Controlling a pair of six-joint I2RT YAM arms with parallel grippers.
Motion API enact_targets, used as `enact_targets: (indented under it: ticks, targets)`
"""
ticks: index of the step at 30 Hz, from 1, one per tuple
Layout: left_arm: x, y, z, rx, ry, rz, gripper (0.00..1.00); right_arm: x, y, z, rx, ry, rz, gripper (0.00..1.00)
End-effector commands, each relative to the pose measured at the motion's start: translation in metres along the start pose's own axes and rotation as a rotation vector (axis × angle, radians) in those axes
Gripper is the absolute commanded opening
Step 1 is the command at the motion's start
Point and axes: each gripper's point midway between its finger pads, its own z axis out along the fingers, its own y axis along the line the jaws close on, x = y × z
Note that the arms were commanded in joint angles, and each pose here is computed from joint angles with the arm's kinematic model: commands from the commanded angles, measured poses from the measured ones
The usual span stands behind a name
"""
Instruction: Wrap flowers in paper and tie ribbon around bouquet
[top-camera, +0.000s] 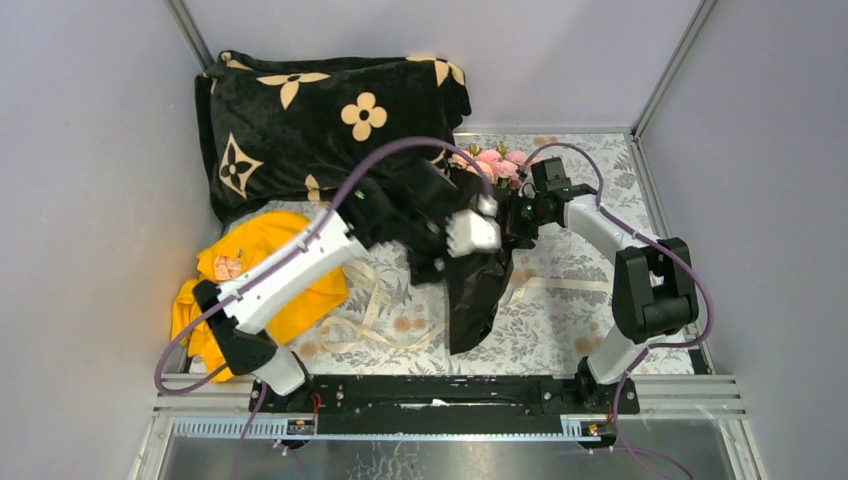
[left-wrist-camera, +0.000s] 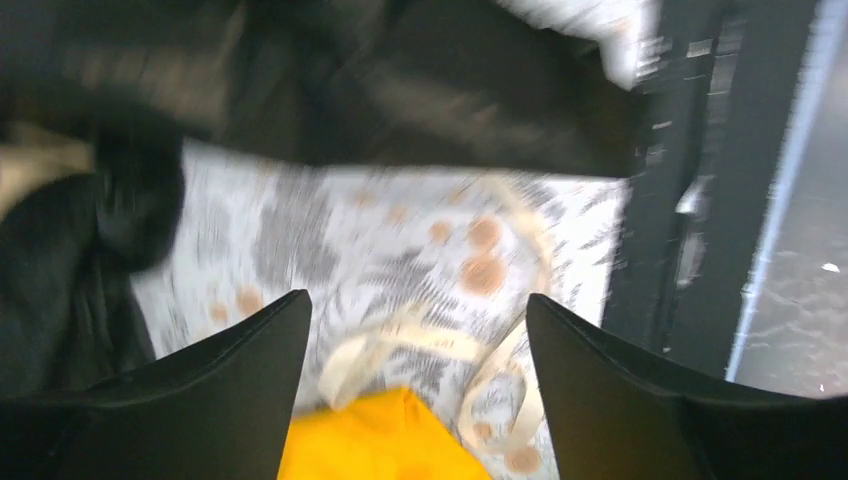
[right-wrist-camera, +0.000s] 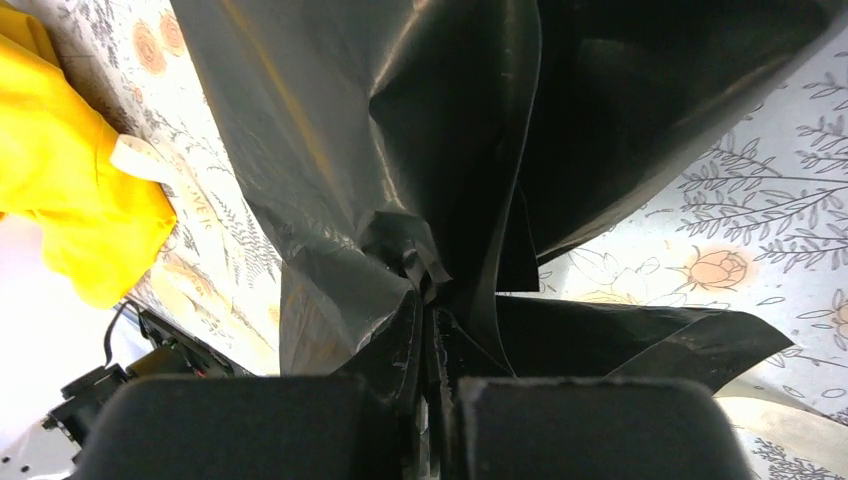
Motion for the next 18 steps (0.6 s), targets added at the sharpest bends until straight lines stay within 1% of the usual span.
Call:
enact_targets:
  ticks: [1, 3, 4, 5, 6, 7, 9, 11, 14, 18]
  targets:
    - [0.094, 0.083, -0.016, -0.206, 0.035, -0.449, 0.78, 0.013, 0.023, -0.007, -0.057, 0.005, -0.043, 0.00]
    - [0.154, 0.118, -0.026, -0.334, 0.079, -0.659, 0.67, 0.019, 0.027, -0.008, -0.056, 0.007, -0.052, 0.00]
    - [0.186, 0.131, -0.030, -0.406, 0.118, -0.736, 0.64, 0.021, 0.030, -0.008, -0.060, 0.007, -0.059, 0.00]
    - [0.212, 0.137, -0.031, -0.444, 0.143, -0.777, 0.63, 0.025, 0.033, -0.009, -0.064, 0.009, -0.067, 0.00]
    - [0.230, 0.138, -0.029, -0.451, 0.153, -0.780, 0.64, 0.028, 0.036, -0.010, -0.069, 0.010, -0.070, 0.00]
    - [0.243, 0.132, -0.024, -0.432, 0.162, -0.752, 0.67, 0.032, 0.038, -0.011, -0.072, 0.011, -0.071, 0.00]
    - [0.264, 0.114, -0.008, -0.371, 0.201, -0.635, 0.79, 0.038, 0.043, -0.013, -0.081, 0.012, -0.074, 0.00]
    - [0.283, 0.105, 0.005, -0.362, 0.238, -0.546, 0.87, 0.045, 0.048, -0.014, -0.093, 0.011, -0.074, 0.00]
    - [0.307, 0.102, 0.018, -0.373, 0.302, -0.499, 0.89, 0.055, 0.055, -0.013, -0.111, 0.014, -0.073, 0.00]
    - [0.320, 0.104, 0.037, -0.329, 0.330, -0.514, 0.87, 0.066, 0.054, -0.010, -0.121, 0.013, -0.054, 0.00]
